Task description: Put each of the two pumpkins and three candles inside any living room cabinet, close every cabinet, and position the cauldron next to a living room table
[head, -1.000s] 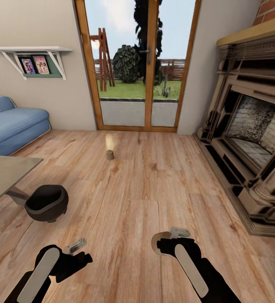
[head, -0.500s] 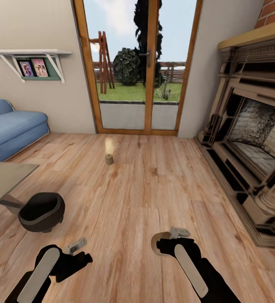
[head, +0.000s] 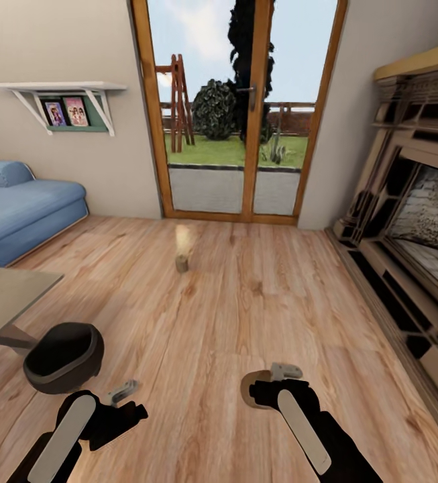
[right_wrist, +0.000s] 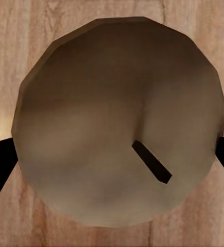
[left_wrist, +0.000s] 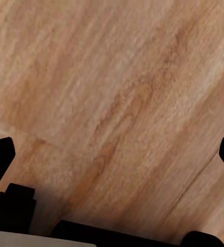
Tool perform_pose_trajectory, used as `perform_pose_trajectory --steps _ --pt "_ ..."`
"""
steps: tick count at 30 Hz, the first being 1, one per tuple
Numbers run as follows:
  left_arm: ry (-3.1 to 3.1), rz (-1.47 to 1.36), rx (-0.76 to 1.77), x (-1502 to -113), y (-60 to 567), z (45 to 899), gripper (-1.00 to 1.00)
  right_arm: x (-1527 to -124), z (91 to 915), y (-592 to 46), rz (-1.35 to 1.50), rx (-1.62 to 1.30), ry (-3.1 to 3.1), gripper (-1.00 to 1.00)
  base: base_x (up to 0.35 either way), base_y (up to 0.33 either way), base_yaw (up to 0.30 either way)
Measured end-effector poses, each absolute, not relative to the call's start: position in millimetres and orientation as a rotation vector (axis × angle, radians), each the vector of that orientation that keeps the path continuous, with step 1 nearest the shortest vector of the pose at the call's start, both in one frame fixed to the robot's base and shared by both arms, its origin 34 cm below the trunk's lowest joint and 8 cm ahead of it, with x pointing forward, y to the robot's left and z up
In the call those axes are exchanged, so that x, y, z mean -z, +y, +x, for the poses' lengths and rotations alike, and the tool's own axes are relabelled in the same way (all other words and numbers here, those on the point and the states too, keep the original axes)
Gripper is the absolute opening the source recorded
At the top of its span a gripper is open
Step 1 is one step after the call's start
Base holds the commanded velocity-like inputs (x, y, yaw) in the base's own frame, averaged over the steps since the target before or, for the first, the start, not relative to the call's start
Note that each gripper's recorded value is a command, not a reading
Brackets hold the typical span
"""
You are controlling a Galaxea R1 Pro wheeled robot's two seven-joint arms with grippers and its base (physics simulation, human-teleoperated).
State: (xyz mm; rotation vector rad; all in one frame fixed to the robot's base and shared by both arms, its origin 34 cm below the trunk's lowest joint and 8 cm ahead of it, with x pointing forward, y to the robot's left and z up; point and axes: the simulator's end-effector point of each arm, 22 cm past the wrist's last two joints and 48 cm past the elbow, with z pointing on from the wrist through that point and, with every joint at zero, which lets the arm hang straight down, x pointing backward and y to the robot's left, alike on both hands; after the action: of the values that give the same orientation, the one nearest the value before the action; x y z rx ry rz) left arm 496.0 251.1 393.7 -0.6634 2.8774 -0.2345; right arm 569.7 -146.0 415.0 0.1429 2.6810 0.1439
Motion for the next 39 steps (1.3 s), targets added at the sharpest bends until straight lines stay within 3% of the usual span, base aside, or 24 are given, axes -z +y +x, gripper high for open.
perform_pose_trajectory --steps 39 --pt "2.878 -0.663 0.234 -393.7 251.2 496.0 1.0 -443.9 584.8 -139.8 0.133 -0.187 2.616 -1.0 0.343 0.0 0.0"
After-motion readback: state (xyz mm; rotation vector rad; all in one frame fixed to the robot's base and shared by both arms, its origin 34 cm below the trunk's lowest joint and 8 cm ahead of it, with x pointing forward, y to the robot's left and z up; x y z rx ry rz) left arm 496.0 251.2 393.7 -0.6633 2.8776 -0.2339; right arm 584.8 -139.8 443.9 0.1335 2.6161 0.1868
